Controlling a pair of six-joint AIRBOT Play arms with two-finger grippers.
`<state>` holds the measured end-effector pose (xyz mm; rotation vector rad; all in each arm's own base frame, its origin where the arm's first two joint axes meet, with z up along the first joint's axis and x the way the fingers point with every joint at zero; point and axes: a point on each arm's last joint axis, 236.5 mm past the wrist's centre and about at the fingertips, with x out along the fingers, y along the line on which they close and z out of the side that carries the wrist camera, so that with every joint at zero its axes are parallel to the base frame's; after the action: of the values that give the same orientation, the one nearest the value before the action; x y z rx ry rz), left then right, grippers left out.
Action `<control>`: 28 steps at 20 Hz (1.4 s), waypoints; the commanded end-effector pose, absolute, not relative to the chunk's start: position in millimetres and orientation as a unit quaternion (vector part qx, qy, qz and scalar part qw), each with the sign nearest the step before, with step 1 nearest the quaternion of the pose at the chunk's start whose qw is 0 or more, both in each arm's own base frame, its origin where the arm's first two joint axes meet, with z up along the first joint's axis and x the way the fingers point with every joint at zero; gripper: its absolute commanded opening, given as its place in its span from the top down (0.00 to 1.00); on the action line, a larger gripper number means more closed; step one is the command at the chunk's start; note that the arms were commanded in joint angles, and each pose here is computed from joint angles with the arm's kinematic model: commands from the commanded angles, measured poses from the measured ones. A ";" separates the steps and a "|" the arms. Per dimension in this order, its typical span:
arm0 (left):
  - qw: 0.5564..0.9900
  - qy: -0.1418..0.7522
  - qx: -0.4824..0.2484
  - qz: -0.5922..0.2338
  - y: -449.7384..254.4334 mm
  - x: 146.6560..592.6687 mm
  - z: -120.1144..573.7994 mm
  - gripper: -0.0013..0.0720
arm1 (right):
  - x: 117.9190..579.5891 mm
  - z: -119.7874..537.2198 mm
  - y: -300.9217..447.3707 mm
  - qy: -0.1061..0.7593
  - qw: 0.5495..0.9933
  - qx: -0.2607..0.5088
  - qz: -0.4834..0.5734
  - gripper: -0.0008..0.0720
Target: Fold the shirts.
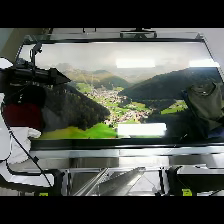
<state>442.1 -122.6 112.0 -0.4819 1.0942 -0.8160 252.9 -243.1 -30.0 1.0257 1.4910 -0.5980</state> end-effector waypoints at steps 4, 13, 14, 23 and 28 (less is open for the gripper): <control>0.747 0.501 -0.219 -0.377 -125.1 440.9 111.7 0.96 | 243.5 -38.6 -248.5 0.650 0.584 0.411 -0.259 0.03; 0.753 0.496 -0.218 -0.374 -124.7 443.0 114.9 0.96 | 295.1 31.0 -180.5 0.625 0.609 0.458 -0.170 0.81; 0.753 0.495 -0.216 -0.377 -125.3 440.0 118.9 0.96 | 308.9 39.2 -167.8 0.616 0.626 0.454 -0.150 0.96; 0.727 0.522 -0.221 -0.388 -142.0 342.3 125.2 0.97 | 340.1 55.4 95.9 0.582 0.752 0.285 0.123 0.97; 0.697 0.559 -0.241 -0.378 -167.2 261.1 71.9 0.97 | 248.7 6.5 181.7 0.640 0.711 0.203 0.211 0.97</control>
<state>302.6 -155.7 99.0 -0.5188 1.1996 -0.8461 292.3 139.9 28.0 0.5405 1.3815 0.3554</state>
